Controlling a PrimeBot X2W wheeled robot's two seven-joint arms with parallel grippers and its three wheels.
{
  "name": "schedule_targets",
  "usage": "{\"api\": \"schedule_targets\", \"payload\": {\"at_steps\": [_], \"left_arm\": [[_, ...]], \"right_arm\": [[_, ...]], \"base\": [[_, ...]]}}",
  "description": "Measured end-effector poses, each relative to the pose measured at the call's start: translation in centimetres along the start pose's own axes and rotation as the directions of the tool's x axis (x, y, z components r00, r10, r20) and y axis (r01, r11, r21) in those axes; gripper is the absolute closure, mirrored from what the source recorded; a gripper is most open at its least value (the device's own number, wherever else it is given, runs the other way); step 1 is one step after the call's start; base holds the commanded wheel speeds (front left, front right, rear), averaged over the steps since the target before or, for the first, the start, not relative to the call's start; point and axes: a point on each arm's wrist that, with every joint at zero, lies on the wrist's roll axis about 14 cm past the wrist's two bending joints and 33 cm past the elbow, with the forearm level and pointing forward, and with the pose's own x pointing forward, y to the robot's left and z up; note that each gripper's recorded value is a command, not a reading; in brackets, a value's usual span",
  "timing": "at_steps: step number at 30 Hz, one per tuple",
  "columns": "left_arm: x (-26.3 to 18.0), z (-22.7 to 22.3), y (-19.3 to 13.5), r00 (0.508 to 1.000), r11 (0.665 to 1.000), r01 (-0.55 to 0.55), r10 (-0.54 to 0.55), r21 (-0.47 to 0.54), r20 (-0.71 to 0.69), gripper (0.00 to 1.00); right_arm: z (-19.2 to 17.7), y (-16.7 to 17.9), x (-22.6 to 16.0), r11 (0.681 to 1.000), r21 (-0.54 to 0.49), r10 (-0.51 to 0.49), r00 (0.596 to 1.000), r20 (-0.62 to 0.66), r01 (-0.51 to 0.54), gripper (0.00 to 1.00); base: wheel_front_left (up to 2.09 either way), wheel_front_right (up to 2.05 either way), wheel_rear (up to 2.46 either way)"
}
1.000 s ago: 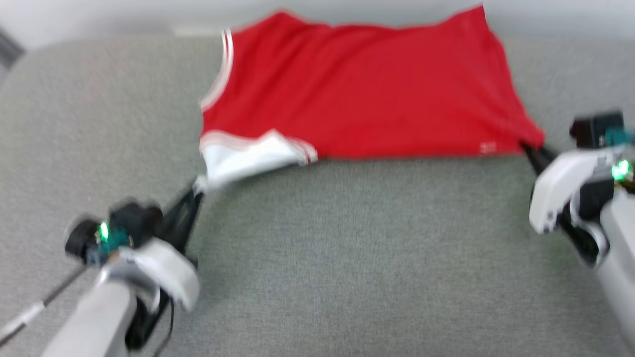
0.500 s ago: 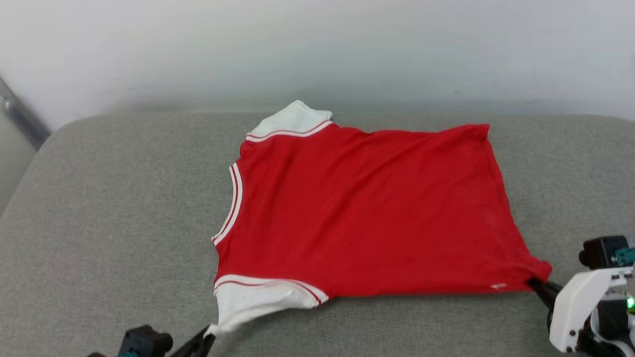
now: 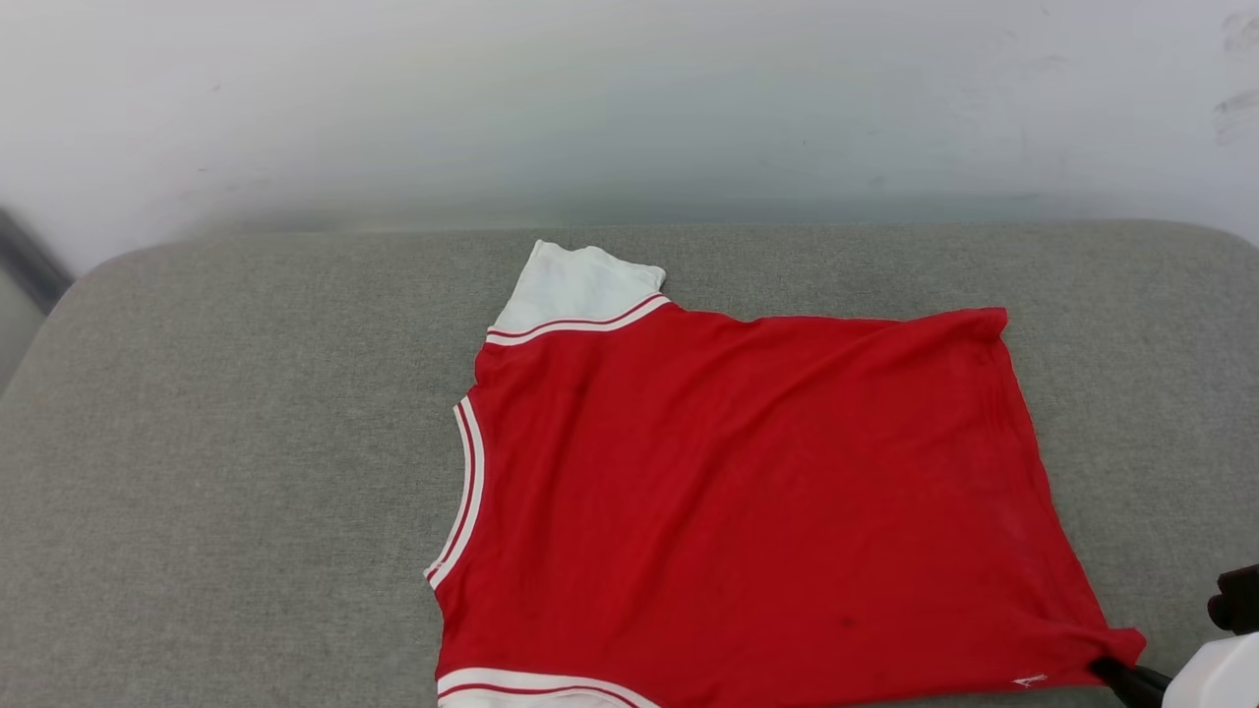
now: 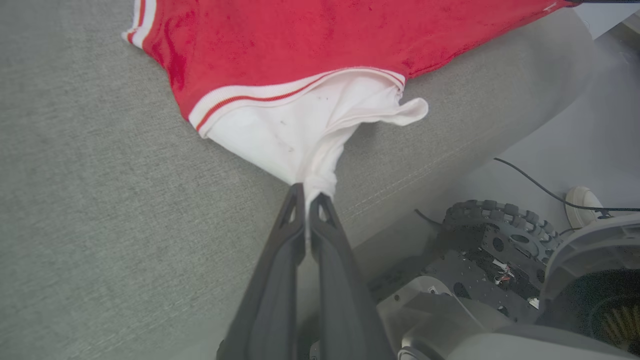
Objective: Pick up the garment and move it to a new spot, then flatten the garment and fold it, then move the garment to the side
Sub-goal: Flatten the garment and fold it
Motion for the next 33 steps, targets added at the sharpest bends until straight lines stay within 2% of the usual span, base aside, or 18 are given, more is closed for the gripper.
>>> {"api": "schedule_targets", "payload": {"at_steps": [6, 14, 19, 23, 30, 33], "left_arm": [[0.7, 3.9, 1.5, 0.991, 0.997, -0.038, 0.030, 0.060, 0.130, 1.00], [2.1, 10.9, 4.1, 0.946, 0.986, -0.091, 0.040, 0.143, 0.322, 1.00], [4.6, 13.1, 6.4, 0.947, 0.974, -0.102, 0.033, 0.202, 0.319, 1.00], [7.0, 14.5, 8.6, 0.944, 0.976, -0.112, 0.046, 0.189, 0.326, 1.00], [11.1, 13.0, 12.0, 0.967, 0.976, -0.122, 0.077, 0.178, 0.242, 1.00], [12.5, 12.5, 12.8, 0.968, 0.980, -0.125, 0.086, 0.157, 0.236, 1.00]], "right_arm": [[1.1, 0.9, -0.4, 1.000, 0.000, 0.016, 1.000, 0.025, -0.016, 1.00], [4.7, 0.8, 0.6, 1.000, -0.021, 0.006, 0.996, 0.091, -0.004, 1.00], [6.9, 0.4, 3.0, 0.998, -0.054, -0.004, 0.996, 0.092, 0.009, 1.00], [7.7, 0.5, 5.5, 0.997, -0.071, 0.004, 0.998, 0.064, 0.001, 1.00], [7.5, -0.2, 9.4, 0.993, -0.115, -0.018, 1.000, -0.016, 0.016, 1.00], [7.2, -1.0, 10.6, 0.985, -0.165, -0.051, 0.998, -0.040, 0.043, 1.00]], "base": [[0.00, 0.00, 0.00], [0.00, 0.00, 0.00], [0.00, 0.00, 0.00], [0.00, 0.00, 0.00], [0.00, 0.00, 0.00], [0.00, 0.00, 0.00]]}}
